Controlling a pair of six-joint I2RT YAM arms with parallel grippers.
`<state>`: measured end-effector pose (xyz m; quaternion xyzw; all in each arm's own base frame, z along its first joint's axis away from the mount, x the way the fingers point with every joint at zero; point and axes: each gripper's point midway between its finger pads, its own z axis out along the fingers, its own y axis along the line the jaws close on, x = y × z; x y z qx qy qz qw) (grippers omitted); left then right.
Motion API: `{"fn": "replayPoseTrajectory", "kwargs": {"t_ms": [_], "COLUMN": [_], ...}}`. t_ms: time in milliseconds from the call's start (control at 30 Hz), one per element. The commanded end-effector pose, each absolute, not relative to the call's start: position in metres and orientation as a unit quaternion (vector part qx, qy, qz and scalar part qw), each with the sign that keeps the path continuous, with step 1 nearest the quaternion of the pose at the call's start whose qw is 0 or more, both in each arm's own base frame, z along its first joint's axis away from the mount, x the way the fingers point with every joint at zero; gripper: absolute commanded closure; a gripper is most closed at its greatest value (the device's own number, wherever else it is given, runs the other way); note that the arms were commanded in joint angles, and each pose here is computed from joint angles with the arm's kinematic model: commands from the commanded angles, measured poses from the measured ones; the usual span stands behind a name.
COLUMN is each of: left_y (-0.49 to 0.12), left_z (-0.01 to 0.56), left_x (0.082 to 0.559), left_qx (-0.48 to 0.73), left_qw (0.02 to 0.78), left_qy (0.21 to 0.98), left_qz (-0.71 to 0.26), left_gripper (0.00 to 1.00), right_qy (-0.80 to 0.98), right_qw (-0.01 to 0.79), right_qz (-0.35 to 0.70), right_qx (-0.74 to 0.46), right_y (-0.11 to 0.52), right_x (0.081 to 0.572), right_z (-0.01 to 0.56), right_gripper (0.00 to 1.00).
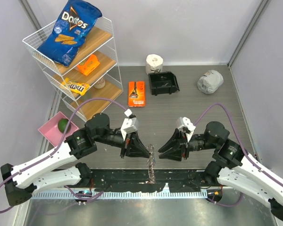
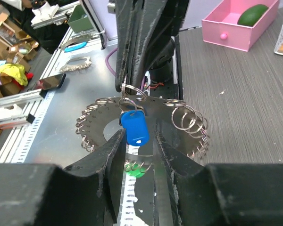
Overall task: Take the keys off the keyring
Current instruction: Remove the key from the keyring.
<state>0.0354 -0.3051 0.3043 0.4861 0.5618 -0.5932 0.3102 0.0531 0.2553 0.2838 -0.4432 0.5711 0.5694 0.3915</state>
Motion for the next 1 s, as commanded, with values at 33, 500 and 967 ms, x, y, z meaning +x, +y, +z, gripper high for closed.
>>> {"fn": "replayPoseTrajectory", "kwargs": {"t_ms": [33,500,967], "left_y": [-0.307,-0.316,-0.313], "left_z": [0.348,0.35,0.353], "left_x": [0.027,0.024,0.031], "left_qx": [0.506,0.526,0.532], "left_qw": [0.332,0.323,0.36], "left_qy": [0.492,0.477,0.472], "left_qz": [-0.625,-0.625,-0.604], "left_gripper": [1.0,1.0,1.0], "right_qy": [0.523,0.465,0.466], "right_qw": [0.444,0.456,0.437], "right_qz": [0.56,0.594,0.602], "right_qx": [-0.466,-0.473,-0.478], "right_y": [0.266,0.266,0.268], "right_x": [0.058,0.042,0.034], "right_z": [0.298,0.321,0.319], "right_gripper": [0.62,0.58,0.65]}}
